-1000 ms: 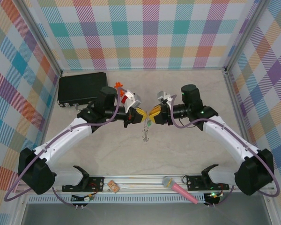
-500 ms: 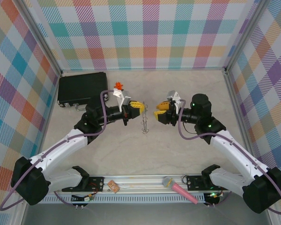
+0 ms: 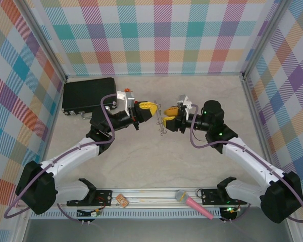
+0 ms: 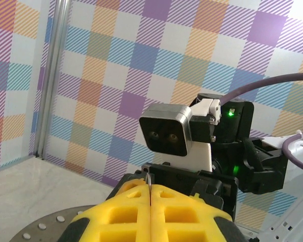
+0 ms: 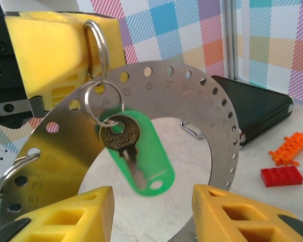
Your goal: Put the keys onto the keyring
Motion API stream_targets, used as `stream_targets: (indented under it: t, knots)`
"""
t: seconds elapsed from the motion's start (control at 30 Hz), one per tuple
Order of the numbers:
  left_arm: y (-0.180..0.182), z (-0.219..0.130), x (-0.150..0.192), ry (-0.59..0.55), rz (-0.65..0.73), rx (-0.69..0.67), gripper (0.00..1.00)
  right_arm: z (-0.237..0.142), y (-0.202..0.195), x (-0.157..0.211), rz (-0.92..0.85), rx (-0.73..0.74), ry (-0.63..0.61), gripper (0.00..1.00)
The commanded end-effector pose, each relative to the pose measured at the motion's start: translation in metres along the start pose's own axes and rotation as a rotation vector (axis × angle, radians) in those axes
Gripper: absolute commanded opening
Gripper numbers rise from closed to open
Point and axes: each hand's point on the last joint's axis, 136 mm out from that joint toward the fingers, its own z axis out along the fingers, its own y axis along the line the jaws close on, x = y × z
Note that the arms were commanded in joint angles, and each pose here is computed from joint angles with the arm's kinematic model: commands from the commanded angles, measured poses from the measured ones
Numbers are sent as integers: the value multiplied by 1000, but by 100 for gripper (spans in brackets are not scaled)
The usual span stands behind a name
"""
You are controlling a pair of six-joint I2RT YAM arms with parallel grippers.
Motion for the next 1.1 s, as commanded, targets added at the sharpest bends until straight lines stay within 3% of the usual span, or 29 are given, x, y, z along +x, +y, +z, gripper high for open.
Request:
stream_targets:
  t: [0.0,0.5,0.77,1.07]
  knots:
    - [-15,-1,-11,-40,27,61,0,5,0,-12,-30,-2,-51,44]
    - [-13,6,2,-4,-3,80,0,17,3,-13,-91,15,-72,46]
    - [-11,7,3,4,-2,70,0,8,-6,-6,-116,106,-77,25]
    - [-11,9,6,14,-14,81,0,-1,-9,-8,-142,157,-104,17]
